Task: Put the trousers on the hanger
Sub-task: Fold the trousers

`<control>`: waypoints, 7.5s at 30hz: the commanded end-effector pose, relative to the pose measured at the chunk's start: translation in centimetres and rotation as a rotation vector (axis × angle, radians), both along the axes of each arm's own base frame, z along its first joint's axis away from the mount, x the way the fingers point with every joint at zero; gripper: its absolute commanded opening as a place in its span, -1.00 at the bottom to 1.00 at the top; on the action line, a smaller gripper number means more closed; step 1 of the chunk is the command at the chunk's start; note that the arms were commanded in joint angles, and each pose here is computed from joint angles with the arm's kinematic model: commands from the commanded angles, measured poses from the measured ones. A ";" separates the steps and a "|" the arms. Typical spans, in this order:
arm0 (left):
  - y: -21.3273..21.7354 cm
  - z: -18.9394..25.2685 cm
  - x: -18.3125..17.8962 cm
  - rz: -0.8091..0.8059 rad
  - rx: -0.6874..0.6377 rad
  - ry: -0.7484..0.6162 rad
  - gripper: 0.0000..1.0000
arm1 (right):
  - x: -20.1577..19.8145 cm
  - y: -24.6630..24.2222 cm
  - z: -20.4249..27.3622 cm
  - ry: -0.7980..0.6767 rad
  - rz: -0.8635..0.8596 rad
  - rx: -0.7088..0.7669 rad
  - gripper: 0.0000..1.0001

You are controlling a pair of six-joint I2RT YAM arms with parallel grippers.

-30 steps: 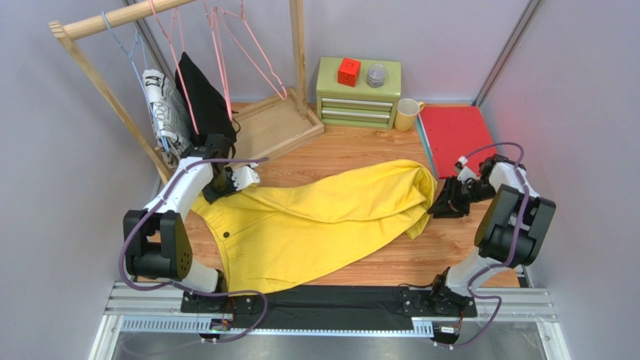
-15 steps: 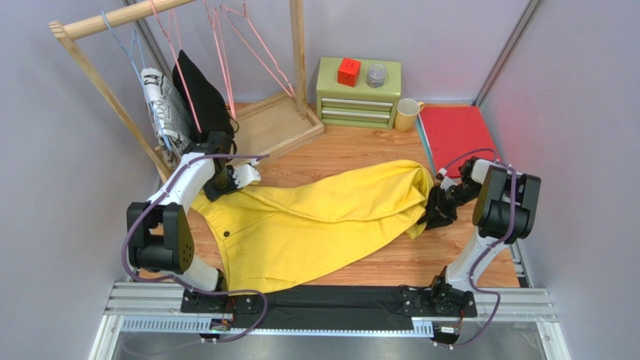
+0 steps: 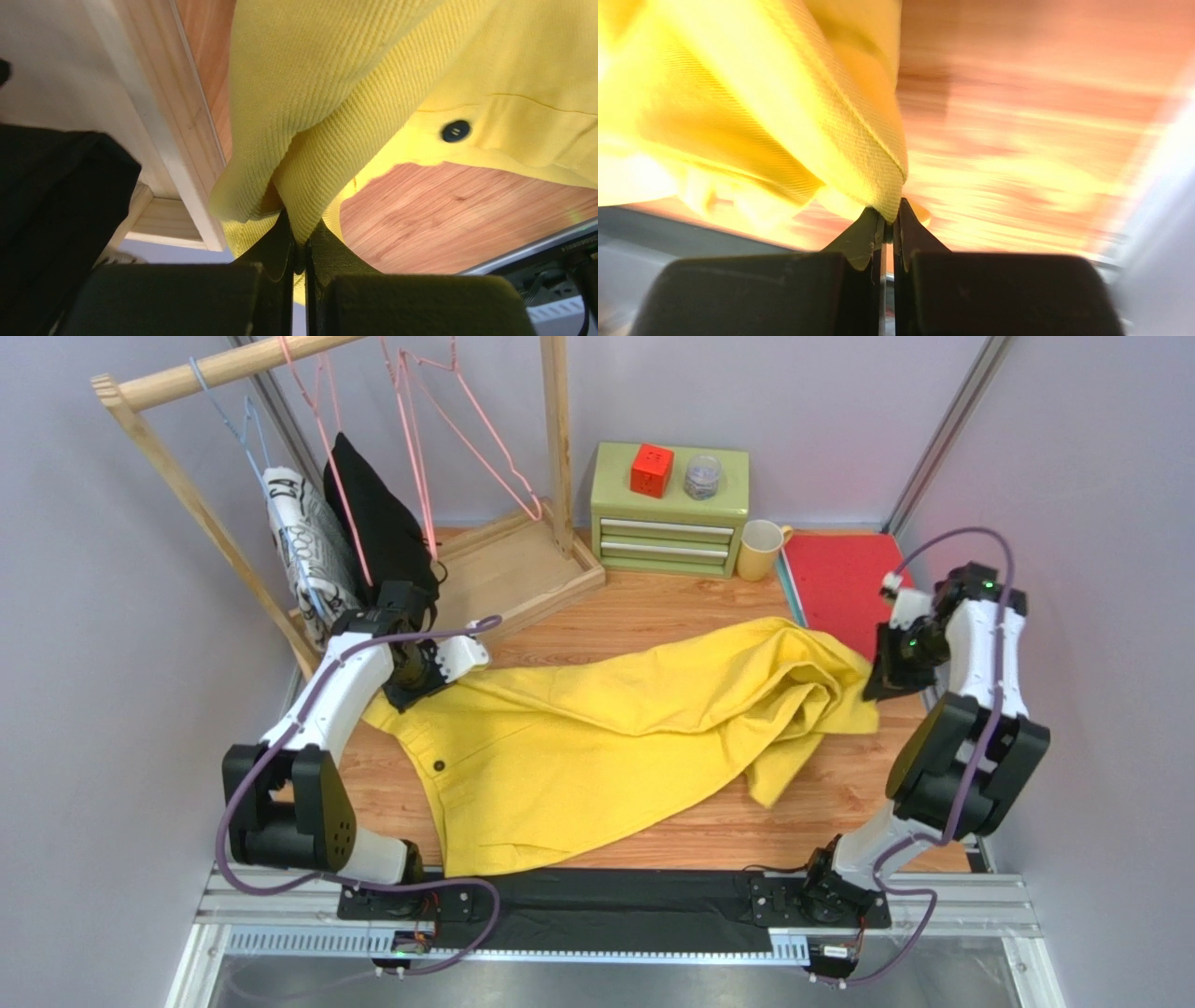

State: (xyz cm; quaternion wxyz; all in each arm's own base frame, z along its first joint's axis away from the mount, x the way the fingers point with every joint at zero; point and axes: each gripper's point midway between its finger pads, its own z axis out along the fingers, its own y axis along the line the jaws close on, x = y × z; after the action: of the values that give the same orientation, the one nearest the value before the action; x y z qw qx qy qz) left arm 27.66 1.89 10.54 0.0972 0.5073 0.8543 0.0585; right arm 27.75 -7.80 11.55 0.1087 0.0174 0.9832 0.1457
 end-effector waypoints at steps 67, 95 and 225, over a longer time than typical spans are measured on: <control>0.1 -0.6 7.2 0.045 -0.007 -0.131 -0.81 | 18.8 -6.6 -5.9 -0.163 0.789 -0.475 -0.68; -1.5 1.7 7.9 0.111 -0.121 -0.212 -1.00 | 17.9 -8.9 4.9 -0.348 0.691 -0.549 -1.00; 8.4 -10.7 -13.3 -0.139 0.301 0.378 0.10 | -4.3 -9.1 -3.9 0.032 0.733 -0.464 -0.03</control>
State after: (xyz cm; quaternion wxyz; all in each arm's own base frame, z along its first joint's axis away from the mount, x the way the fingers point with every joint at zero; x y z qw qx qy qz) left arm 18.43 7.28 0.97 -0.0551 0.5278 0.8447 0.0694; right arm 20.55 -19.19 2.93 -0.0760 -0.3471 0.9313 -0.0804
